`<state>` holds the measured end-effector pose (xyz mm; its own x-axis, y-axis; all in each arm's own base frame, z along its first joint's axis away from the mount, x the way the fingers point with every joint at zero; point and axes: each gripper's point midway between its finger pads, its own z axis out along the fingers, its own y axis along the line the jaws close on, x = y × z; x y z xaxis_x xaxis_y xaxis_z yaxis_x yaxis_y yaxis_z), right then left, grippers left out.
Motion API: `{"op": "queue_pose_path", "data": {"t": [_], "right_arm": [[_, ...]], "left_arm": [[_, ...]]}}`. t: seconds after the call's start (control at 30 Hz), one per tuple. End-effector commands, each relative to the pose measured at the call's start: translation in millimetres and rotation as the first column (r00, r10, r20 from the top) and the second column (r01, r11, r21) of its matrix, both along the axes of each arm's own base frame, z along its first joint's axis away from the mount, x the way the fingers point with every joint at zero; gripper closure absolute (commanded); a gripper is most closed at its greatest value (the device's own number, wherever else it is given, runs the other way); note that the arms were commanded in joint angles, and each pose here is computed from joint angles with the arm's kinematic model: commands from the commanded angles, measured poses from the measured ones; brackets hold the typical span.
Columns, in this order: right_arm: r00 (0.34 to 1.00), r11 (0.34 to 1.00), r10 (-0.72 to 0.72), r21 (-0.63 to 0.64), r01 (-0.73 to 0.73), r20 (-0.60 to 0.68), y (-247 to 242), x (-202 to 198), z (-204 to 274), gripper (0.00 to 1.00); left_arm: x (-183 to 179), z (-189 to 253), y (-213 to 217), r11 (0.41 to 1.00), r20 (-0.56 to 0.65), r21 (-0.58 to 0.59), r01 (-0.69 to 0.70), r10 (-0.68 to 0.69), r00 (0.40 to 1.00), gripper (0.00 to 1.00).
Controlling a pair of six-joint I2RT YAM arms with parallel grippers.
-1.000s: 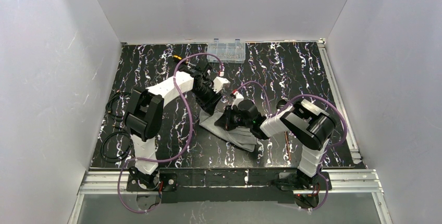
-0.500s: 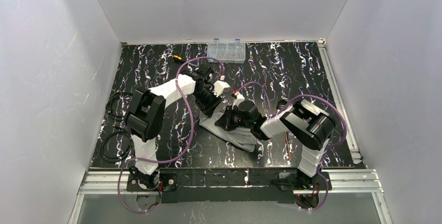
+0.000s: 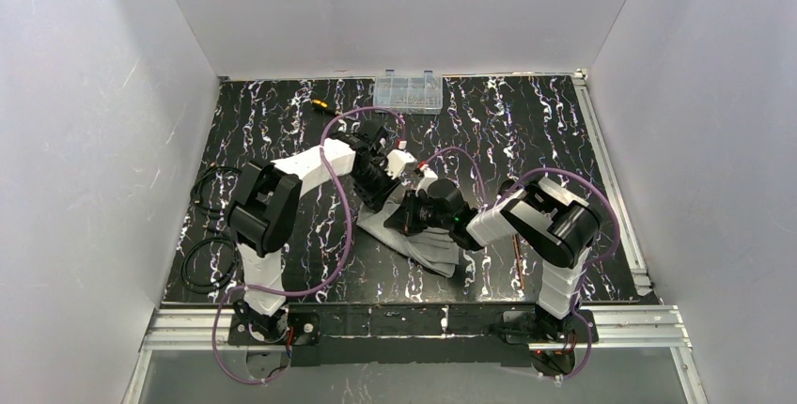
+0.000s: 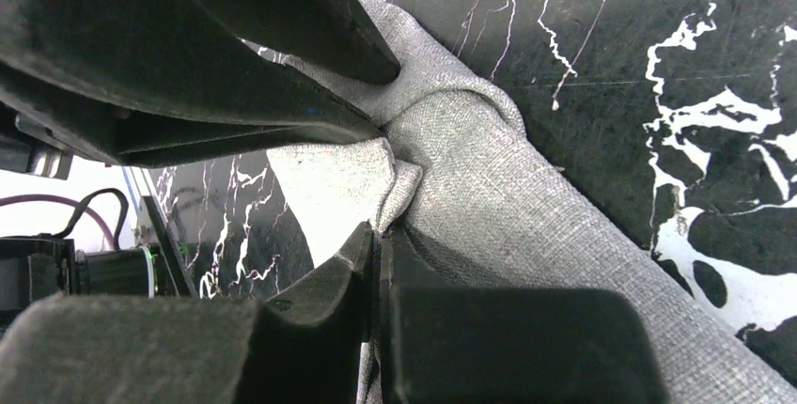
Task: Fold the napkin into a case and place the utensils inside
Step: Grasp the top corner of the smaller rectangle folded napkin from the folded napkin.
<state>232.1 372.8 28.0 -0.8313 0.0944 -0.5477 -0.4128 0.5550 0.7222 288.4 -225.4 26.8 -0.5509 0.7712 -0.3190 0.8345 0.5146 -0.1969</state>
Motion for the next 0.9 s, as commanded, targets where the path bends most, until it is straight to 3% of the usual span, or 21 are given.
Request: {"op": "queue_pose_path", "data": {"t": [0.0, 0.1, 0.4, 0.87], "right_arm": [[0.992, 0.987, 0.006, -0.157, -0.026, -0.127, -18, -17, -43, 0.99], [0.992, 0.988, 0.003, -0.155, -0.022, -0.124, -19, -17, -40, 0.99], [0.992, 0.990, 0.001, -0.142, -0.019, -0.128, -21, -18, -41, 0.99], [0.993, 0.991, 0.029, -0.126, -0.044, -0.119, -19, -14, -32, 0.99]], "left_arm": [[-22, 17, -9, 0.999, -0.034, -0.047, 0.018, -0.019, 0.999, 0.85], [-19, 19, -9, 0.999, -0.013, -0.043, 0.024, -0.024, 1.000, 1.00], [-6, 32, 0, 0.999, 0.088, -0.011, 0.031, -0.030, 0.996, 1.00], [-23, 45, -14, 0.988, 0.034, -0.126, 0.086, -0.083, 0.996, 1.00]]}}
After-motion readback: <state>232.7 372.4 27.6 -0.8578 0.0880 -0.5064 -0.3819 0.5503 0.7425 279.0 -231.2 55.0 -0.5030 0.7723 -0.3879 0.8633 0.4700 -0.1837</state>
